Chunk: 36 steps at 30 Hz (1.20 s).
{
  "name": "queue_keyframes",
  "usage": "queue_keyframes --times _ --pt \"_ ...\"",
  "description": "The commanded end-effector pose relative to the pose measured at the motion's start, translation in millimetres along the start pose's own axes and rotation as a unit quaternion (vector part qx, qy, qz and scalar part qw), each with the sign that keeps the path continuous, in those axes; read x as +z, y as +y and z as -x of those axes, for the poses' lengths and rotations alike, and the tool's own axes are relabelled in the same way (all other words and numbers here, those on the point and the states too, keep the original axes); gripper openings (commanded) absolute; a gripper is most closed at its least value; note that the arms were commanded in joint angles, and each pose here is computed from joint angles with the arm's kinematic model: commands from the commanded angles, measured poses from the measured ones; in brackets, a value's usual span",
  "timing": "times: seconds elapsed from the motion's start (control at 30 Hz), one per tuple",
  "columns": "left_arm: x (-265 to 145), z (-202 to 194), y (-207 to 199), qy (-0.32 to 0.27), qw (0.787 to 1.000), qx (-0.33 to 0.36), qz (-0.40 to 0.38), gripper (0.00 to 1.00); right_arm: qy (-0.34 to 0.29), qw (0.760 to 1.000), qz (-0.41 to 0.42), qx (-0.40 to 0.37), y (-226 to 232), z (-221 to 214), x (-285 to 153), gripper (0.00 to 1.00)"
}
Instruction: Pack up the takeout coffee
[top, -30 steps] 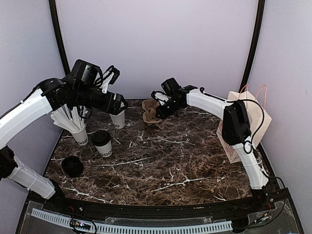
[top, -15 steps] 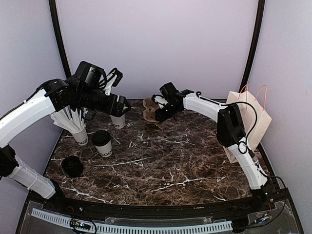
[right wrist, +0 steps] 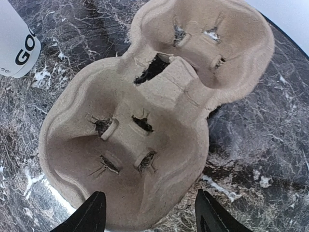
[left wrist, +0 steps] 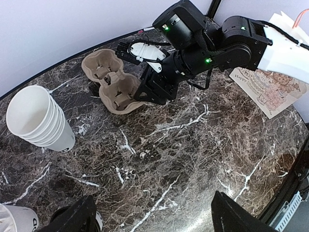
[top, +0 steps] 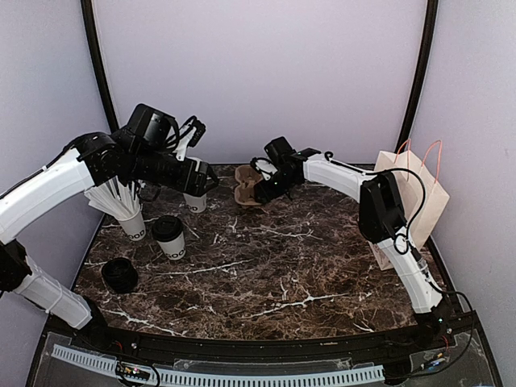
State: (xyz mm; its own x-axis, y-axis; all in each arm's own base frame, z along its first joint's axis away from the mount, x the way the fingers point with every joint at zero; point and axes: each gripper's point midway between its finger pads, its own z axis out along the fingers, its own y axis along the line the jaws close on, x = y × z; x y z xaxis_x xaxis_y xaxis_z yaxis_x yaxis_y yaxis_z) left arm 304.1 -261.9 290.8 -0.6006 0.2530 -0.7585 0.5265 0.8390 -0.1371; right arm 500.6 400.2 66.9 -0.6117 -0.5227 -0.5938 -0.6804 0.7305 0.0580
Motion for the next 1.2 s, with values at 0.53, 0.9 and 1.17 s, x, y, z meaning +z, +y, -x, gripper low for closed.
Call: queue_keyframes --times 0.53,0.9,1.17 --pt "9 -8 5 0.011 1.000 0.019 0.016 0.85 0.077 0.980 0.183 0.022 102 -64 -62 0.64" --pt "15 -16 8 0.016 1.000 0.012 0.020 0.85 0.069 0.960 0.273 -0.018 167 -86 -111 0.64" --pt "32 -14 6 0.030 0.999 -0.013 0.024 0.78 -0.015 0.990 0.136 -0.039 89 -32 -133 0.60"
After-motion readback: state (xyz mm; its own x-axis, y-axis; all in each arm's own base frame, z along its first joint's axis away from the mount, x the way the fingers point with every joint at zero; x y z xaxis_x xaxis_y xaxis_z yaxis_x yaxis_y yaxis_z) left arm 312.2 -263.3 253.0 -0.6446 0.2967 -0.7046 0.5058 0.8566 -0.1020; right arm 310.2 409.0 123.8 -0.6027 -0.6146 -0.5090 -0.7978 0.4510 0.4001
